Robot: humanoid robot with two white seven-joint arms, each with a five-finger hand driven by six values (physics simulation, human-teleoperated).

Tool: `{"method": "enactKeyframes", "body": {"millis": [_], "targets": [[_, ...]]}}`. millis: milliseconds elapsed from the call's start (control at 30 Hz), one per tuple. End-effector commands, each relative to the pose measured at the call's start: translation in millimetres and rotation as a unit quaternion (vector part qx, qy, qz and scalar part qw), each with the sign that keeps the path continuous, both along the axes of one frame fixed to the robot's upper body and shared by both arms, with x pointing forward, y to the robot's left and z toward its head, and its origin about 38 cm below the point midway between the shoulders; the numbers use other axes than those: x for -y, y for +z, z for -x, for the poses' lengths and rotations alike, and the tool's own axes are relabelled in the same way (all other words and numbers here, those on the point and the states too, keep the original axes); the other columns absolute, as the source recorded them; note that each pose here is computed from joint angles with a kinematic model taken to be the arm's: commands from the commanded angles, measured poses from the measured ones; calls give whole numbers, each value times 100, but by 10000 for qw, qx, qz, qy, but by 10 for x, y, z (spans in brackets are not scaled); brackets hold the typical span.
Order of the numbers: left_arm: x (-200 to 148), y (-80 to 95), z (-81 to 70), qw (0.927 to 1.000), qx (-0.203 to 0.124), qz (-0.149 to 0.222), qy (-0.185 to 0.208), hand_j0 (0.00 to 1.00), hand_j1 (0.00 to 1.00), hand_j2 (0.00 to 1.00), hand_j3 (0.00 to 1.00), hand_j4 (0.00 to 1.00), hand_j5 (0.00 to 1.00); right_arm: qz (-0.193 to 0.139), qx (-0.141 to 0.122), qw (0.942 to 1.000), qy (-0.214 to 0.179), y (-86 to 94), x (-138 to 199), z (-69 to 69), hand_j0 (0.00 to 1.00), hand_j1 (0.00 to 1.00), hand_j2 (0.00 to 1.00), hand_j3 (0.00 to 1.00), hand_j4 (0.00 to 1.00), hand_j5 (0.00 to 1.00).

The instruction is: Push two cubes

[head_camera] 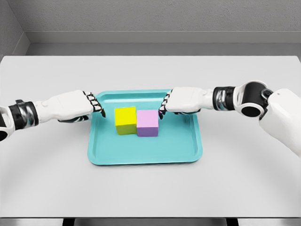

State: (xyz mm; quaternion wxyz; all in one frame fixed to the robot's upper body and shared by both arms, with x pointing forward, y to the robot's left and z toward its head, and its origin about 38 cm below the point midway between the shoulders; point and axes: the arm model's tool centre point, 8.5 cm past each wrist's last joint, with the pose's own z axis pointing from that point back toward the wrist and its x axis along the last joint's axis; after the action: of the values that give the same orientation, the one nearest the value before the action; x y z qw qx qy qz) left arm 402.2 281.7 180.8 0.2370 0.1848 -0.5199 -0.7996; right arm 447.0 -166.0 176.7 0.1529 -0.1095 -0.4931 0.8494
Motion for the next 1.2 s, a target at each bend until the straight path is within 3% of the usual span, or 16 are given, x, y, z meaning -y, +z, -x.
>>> {"method": "enactKeyframes", "body": {"millis": [0,367,500,533,667,733,867,967,1167], "targets": [[-97,31,-5,9999,3,-60,87,66,66,66,66,66,66,-24,-16,10000,-1,-2,-11,0,60,60,60,60,60,60],[-111,26,-14,9999,-6,-64,111,66,66,66,66,66,66,3,-37,10000,38,-21,-42,7,60,60,60,60,60,60],[-112,44,-22,9999,9,-47,113,66,66,66,66,66,66,84,62,9999,-53,70,110,-21,60,60,60,60,60,60],[-115,41,-23,9999,5,-48,120,66,66,66,66,66,66,121,109,9999,-54,119,189,9,60,60,60,60,60,60],[-178,45,-50,9997,8,-45,223,66,66,66,66,66,66,76,485,9979,428,443,203,343,60,60,60,60,60,60],[-183,46,-49,9997,9,-52,226,66,66,66,66,66,66,-118,546,9953,787,651,157,590,60,60,60,60,60,60],[-248,58,-72,9995,11,-60,317,66,66,66,66,66,66,-317,298,9949,906,640,122,686,60,60,60,60,60,60],[-301,75,-90,9992,26,-62,392,66,66,66,66,66,66,-341,-153,9933,1098,426,24,809,61,61,61,61,61,61],[-519,108,-141,9977,27,-105,675,68,68,68,68,68,68,-454,-421,9912,1172,356,-21,868,60,60,60,60,60,60]]}}
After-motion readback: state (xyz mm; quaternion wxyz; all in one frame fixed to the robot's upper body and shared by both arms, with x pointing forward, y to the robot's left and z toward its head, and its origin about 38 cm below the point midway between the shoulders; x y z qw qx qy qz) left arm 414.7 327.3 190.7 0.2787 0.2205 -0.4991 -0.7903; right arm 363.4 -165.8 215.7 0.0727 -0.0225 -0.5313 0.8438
